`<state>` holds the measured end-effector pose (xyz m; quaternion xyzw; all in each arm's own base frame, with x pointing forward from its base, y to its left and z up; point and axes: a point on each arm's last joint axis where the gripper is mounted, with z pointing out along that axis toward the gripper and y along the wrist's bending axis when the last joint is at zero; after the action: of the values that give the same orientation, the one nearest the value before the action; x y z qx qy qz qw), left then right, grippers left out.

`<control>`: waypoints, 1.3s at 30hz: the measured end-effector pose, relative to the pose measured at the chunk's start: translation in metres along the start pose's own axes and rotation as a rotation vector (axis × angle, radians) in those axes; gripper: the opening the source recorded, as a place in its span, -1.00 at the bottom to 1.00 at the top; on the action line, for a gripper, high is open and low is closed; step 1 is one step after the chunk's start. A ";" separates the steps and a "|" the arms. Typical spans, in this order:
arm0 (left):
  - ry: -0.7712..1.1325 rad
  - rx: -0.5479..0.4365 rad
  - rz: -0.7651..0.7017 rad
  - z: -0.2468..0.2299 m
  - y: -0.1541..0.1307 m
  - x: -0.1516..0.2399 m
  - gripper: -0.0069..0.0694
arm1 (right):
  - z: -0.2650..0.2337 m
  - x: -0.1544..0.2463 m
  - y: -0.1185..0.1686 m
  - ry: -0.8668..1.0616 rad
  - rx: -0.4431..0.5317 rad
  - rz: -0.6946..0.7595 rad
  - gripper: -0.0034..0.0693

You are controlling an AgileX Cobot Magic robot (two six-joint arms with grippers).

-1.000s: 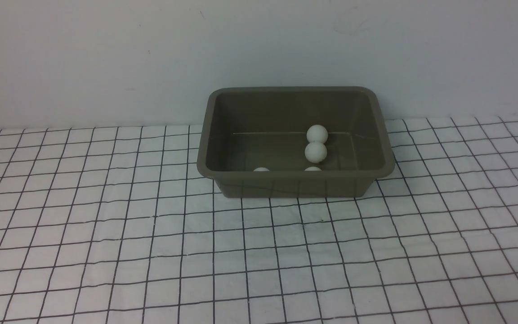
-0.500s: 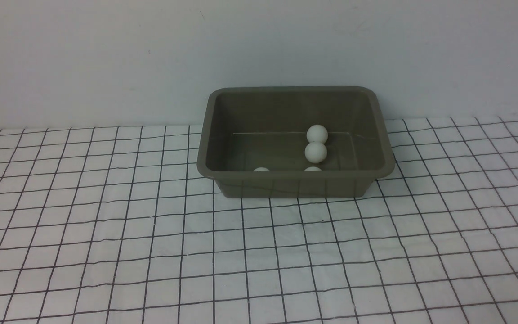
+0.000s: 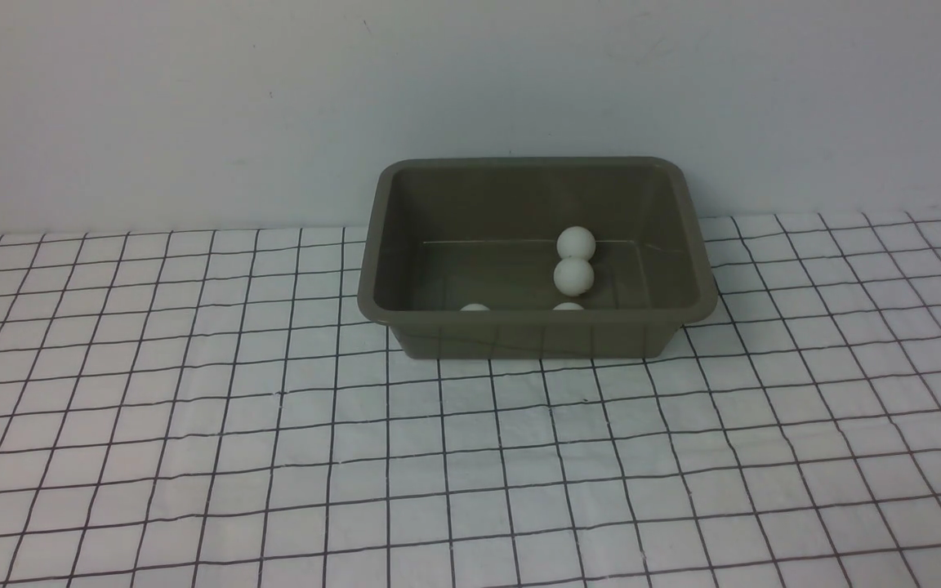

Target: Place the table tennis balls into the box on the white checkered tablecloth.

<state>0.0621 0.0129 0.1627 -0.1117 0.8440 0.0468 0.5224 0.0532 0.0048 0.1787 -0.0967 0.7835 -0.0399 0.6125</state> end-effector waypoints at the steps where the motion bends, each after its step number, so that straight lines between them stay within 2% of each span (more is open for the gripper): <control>1: 0.001 0.015 0.008 0.000 -0.001 0.000 -0.20 | 0.000 0.000 0.000 0.000 0.000 0.000 0.36; 9: 0.004 0.151 0.083 -0.001 -0.010 0.001 -0.20 | 0.000 0.000 0.000 0.000 0.000 0.000 0.36; 12: 0.004 0.174 0.097 -0.001 -0.012 0.001 -0.20 | 0.000 0.000 0.000 0.000 0.000 0.000 0.36; 39: -0.157 0.197 0.094 -0.014 -0.011 -0.002 -0.20 | 0.000 0.000 0.000 0.000 0.000 0.000 0.36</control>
<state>0.0531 -0.0004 0.1712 -0.0161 0.8053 -0.0029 0.5927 0.0532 0.0048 0.1787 -0.0967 0.7835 -0.0399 0.6126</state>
